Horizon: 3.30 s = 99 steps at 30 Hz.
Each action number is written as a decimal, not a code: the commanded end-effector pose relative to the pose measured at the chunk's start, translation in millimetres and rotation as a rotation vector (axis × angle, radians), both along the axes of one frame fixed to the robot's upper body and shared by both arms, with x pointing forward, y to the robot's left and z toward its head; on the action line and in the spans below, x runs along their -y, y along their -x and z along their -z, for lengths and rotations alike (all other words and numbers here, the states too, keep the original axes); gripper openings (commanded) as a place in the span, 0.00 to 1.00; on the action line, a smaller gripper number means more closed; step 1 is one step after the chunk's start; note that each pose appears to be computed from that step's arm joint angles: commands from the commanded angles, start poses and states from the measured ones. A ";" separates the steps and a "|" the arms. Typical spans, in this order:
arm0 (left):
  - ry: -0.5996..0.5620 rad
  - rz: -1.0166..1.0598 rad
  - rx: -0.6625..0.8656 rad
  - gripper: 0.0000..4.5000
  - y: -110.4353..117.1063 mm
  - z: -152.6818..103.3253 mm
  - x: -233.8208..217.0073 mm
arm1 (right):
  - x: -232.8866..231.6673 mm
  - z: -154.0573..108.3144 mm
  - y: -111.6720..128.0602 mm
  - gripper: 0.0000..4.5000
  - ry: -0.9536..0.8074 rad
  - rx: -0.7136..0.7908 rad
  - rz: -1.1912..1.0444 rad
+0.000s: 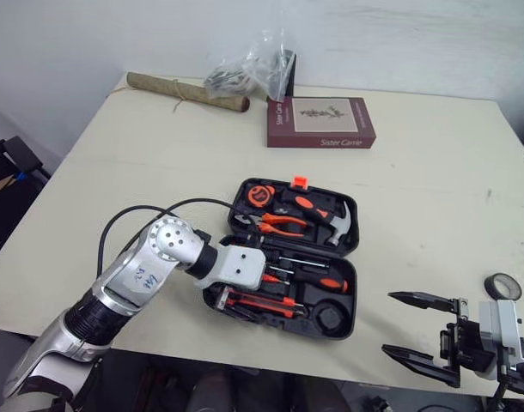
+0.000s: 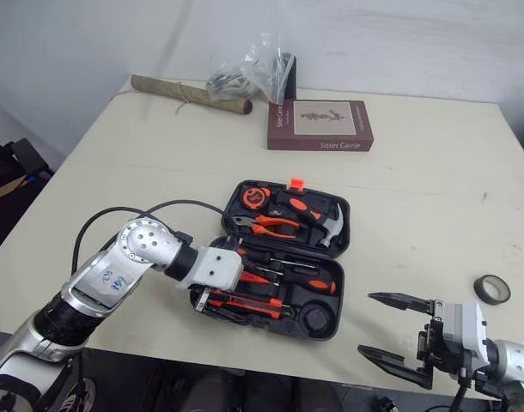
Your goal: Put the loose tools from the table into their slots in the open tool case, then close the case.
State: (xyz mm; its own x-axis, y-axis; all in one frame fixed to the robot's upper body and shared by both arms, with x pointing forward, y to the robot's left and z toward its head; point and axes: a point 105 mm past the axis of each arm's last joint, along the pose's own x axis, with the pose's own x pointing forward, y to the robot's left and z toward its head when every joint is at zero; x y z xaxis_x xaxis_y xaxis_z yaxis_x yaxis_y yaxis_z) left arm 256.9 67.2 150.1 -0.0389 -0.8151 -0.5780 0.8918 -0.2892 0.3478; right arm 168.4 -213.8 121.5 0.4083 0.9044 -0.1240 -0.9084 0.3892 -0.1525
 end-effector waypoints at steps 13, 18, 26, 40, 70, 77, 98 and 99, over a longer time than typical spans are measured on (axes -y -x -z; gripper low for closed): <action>0.251 0.011 -0.063 0.01 8.2 6.6 -10.0 | 2.9 5.8 -1.9 1.00 -0.003 -0.015 0.025; 0.171 -0.008 -0.103 0.01 7.2 30.3 -11.4 | 3.3 6.2 -0.4 1.00 -0.002 -0.016 0.026; 0.007 -0.103 -0.154 0.01 -2.6 64.7 -21.6 | 2.2 6.1 -1.8 1.00 -0.007 -0.013 0.031; 0.060 -0.160 -0.166 0.01 -7.4 72.3 -21.6 | 3.1 3.9 -4.6 1.00 -0.010 0.016 0.073; 0.554 -1.382 0.320 0.98 -7.5 -17.5 -344.5 | 258.2 -3.3 123.8 1.00 0.198 0.189 1.480; 0.685 -0.959 0.220 0.98 -37.7 -47.0 -227.0 | 247.3 -28.0 41.8 1.00 0.224 0.114 1.470; 0.529 -0.079 -0.218 0.98 29.3 -56.9 -19.5 | 173.0 -19.6 -36.2 1.00 0.623 -0.502 0.758; 0.521 -0.073 -0.212 0.98 30.5 -55.9 -19.0 | 174.9 -17.7 -40.0 1.00 0.639 -0.505 0.751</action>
